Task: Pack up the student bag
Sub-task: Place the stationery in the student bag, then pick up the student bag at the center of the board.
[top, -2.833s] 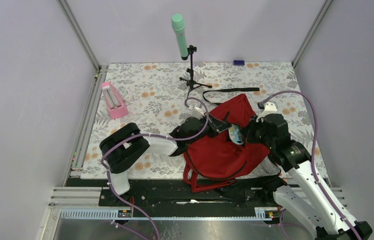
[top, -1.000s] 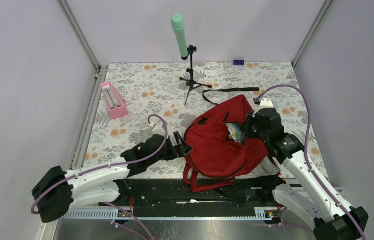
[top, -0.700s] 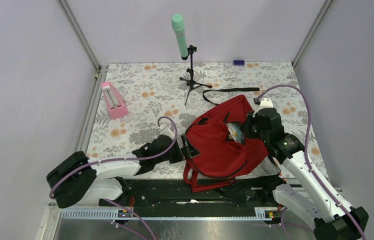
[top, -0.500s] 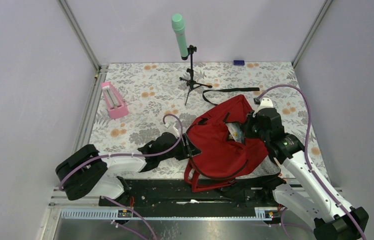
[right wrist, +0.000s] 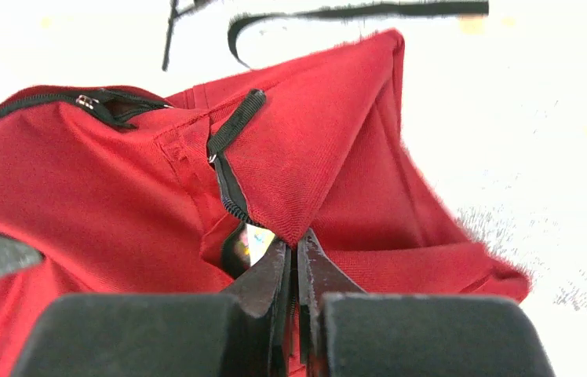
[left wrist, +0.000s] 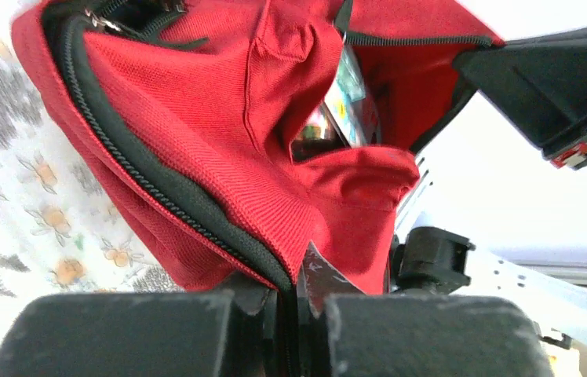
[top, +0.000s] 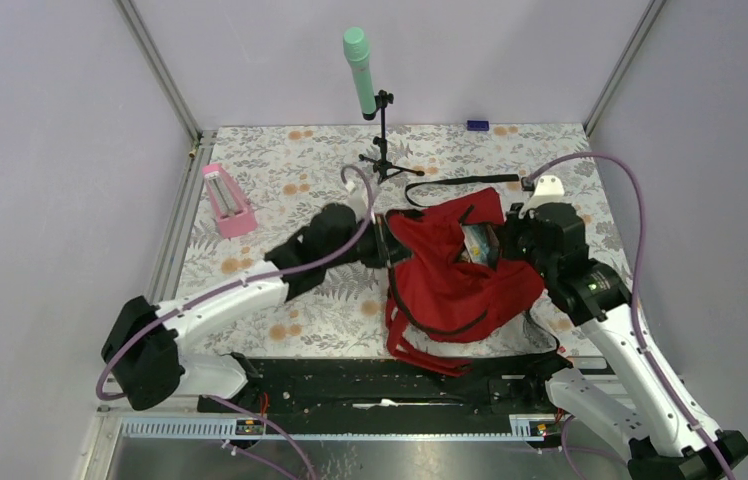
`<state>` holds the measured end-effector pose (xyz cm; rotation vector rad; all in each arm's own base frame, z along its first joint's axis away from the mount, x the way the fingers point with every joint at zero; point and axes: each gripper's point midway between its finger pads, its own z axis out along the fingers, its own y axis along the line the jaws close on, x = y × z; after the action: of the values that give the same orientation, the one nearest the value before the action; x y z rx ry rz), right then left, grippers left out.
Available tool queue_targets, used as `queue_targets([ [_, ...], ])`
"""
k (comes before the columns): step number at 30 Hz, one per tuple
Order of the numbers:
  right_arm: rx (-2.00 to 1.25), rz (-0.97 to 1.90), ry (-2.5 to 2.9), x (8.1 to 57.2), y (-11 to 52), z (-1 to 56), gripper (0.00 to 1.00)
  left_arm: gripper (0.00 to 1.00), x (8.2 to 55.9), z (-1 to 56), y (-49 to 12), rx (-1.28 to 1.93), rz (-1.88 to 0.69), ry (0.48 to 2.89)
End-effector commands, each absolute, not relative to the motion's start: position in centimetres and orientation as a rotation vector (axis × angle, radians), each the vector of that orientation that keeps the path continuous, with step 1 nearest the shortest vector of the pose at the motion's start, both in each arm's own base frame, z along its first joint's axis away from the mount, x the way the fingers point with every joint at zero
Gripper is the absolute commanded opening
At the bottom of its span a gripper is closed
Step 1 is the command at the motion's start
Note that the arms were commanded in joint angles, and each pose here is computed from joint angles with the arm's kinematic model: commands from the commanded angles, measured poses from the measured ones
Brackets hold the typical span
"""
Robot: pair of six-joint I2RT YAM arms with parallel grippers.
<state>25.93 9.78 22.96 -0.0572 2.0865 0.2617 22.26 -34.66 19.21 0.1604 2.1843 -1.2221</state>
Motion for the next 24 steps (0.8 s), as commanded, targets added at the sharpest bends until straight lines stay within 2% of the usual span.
queue_targets([
  [1,-0.1,0.32,1.751,26.6,10.0,35.0,0.0,0.0,25.4,30.4,-32.2,0.308,-1.198,1.923],
  [7,-0.247,0.466,1.685,25.6,12.9,39.1,0.0,0.0,27.6,35.2,-26.7,0.286,-1.158,1.865],
  [15,-0.367,0.647,1.724,25.7,20.0,37.7,0.0,0.0,29.7,32.9,-19.0,0.117,-0.998,1.947],
  [22,-0.249,0.771,1.824,27.1,23.7,32.4,0.0,0.01,31.4,26.9,-8.9,-0.181,-0.446,2.069],
  [23,-0.235,0.779,1.844,27.3,24.0,31.4,0.0,0.11,31.3,26.1,-8.3,-0.201,-0.405,2.084],
  [24,-0.209,0.767,1.866,27.7,24.0,30.3,0.0,0.29,31.2,25.7,-8.1,-0.203,-0.39,2.088],
])
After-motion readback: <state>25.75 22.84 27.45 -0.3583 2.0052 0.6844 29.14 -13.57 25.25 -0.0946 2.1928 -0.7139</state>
